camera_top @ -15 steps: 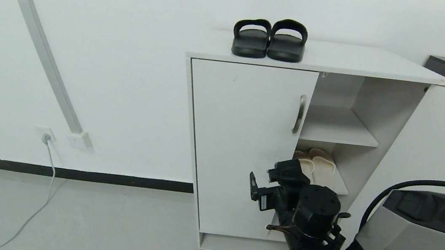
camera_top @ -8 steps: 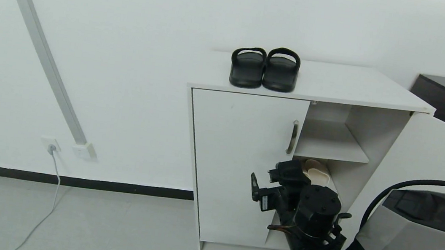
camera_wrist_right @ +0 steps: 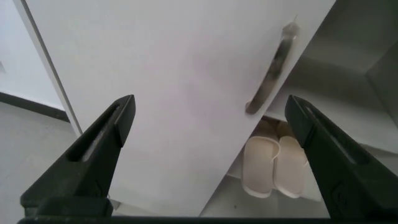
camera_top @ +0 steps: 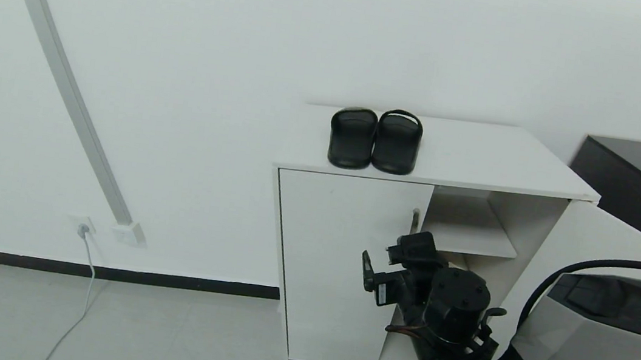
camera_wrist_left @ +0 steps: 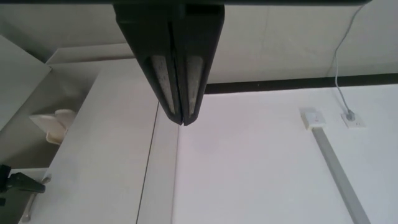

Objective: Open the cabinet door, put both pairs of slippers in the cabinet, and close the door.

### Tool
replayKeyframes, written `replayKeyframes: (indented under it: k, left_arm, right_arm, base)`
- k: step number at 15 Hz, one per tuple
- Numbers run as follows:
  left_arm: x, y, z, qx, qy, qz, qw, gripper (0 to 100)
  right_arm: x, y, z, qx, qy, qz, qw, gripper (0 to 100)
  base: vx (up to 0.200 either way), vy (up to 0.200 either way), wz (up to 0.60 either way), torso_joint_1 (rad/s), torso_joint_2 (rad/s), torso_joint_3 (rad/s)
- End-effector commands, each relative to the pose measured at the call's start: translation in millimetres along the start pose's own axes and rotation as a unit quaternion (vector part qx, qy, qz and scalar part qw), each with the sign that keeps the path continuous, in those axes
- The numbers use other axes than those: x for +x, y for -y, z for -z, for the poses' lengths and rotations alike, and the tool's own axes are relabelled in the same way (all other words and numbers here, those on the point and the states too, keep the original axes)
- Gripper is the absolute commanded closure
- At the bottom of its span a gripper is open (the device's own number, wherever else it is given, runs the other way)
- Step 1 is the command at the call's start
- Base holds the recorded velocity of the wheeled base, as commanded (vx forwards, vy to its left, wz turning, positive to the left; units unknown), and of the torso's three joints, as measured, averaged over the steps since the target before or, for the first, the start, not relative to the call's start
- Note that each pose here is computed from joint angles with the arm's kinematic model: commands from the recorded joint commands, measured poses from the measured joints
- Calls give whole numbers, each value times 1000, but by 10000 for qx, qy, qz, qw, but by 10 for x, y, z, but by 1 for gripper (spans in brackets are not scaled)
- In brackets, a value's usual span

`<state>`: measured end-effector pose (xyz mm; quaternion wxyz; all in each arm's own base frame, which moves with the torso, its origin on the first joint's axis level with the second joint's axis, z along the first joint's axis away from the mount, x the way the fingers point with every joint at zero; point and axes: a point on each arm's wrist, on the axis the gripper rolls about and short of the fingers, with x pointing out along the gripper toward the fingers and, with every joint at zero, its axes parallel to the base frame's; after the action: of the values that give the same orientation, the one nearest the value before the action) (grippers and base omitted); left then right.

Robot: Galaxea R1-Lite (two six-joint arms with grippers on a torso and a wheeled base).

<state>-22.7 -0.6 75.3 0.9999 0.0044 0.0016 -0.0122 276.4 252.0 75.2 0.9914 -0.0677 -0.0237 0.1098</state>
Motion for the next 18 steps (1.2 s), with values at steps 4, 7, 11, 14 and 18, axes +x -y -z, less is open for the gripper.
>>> replayKeyframes:
  k: [4, 7, 11, 14, 18]
  left_arm:
    - [0, 0, 0, 1, 2, 0, 10000, 100]
    - [0, 0, 0, 1, 2, 0, 10000, 100]
    - [0, 0, 0, 1, 2, -7, 10000, 100]
    - [0, 0, 0, 1, 2, 0, 10000, 100]
    - [0, 0, 0, 47, 2, 0, 10000, 100]
  right_arm:
    - [-3, -4, 12, -22, -22, -8, 10000, 0]
    - [5, 10, 65, -131, -92, 12, 9999, 0]
    - [-41, 129, 136, -284, -69, -188, 9994, 0]
    - [-71, 112, 68, -473, 15, -212, 9987, 0]
    - [-103, 92, -368, 69, -386, -370, 9985, 0]
  base:
    - [0, 0, 0, 220, -532, -314]
    - [0, 0, 0, 238, -574, -323]
    - [0, 0, 0, 217, -496, -273]
    - [0, 0, 0, 17, -35, -19]
    - [0, 0, 0, 0, 0, 0]
